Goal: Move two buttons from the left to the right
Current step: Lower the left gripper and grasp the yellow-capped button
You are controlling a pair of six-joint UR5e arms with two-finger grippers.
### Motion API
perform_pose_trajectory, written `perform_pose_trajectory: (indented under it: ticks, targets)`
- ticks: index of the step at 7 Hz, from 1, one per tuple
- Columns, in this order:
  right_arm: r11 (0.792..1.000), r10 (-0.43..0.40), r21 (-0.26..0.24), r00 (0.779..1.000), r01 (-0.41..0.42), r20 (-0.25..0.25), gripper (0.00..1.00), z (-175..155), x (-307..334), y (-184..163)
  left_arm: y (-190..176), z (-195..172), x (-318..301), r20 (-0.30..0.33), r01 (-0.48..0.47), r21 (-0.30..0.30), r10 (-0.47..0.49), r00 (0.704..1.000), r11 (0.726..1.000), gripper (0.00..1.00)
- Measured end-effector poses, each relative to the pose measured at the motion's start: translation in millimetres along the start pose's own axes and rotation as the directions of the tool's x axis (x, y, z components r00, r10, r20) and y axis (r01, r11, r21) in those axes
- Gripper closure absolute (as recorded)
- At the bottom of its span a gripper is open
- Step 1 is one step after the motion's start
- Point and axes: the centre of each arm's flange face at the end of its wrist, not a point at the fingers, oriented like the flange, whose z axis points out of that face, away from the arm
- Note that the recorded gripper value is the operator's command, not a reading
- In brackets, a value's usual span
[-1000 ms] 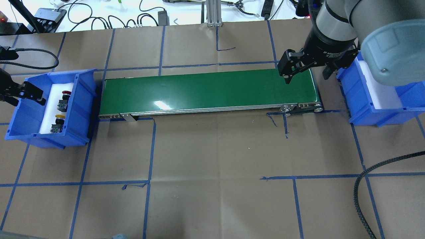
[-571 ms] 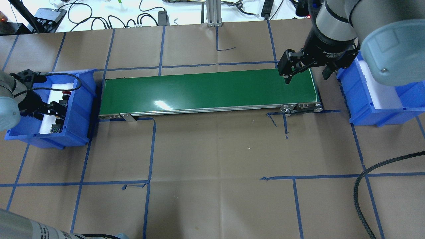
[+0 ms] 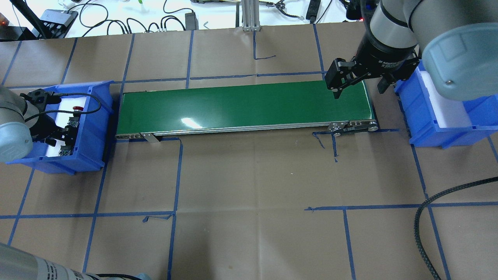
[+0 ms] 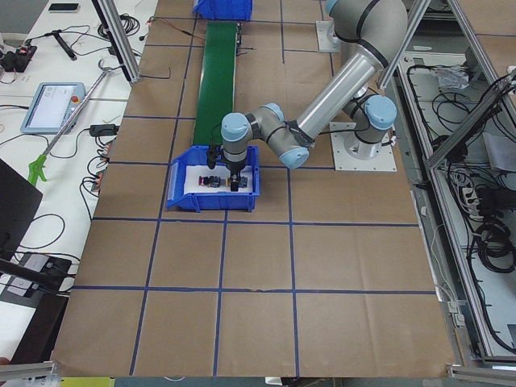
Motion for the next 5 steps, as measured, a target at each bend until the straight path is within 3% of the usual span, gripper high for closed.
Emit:
perform_pose_trajectory:
  ticks: [2,5]
  targets:
    - [1.000,0.000,0.000,1.000,0.000,0.000,0.00,-0.1,0.0,0.0,4.6,3.9,1.0,-0.002,0.003,-0.013,-0.003,1.000,1.000,0.47]
    - [1.000,0.000,0.000,1.000,0.000,0.000,0.00,0.0,0.0,0.0,5.3,-1.3,-4.6,0.037,0.015,-0.032,-0.013,0.999,0.999,0.89]
